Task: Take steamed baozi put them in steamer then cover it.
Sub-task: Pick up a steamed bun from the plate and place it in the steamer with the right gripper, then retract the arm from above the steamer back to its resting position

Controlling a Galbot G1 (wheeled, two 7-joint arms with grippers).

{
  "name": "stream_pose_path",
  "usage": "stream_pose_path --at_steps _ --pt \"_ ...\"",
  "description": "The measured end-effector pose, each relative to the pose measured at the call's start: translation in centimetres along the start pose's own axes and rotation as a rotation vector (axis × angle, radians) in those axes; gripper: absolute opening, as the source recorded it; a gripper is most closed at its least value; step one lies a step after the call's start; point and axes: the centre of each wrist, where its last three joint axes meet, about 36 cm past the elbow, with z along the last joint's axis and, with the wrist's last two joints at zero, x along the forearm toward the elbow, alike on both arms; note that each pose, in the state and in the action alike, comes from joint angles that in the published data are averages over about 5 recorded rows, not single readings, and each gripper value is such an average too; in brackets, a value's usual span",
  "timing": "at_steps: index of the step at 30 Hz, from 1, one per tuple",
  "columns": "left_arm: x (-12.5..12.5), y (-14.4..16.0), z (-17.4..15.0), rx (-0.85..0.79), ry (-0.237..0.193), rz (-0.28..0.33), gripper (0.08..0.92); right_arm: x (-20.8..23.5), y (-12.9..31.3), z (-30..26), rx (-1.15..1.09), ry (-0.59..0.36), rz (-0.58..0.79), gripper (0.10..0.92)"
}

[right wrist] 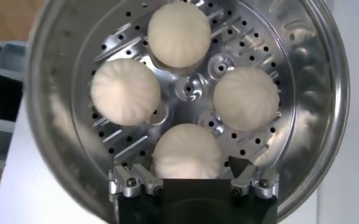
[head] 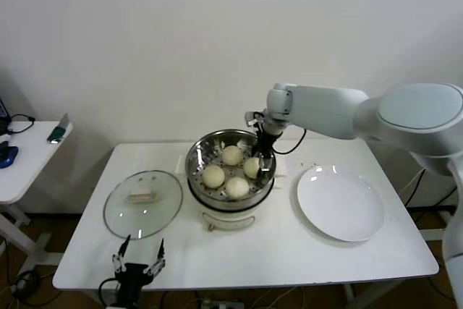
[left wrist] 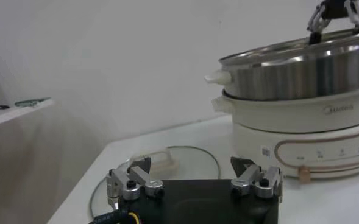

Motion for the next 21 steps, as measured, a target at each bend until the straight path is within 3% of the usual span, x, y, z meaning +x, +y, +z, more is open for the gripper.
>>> stream_pose_path --at_steps 10,21 --pt "0.0 0.0 -0.2 -0.001 -0.001 -0.002 0.823 3.7 -0.2 1.2 0.025 -0.061 0.040 0.823" --pt "-0.5 0.1 -0.3 -0.029 -0.011 -0.010 0.823 4.9 1.9 7.3 0.051 -0.284 0.256 0.823"
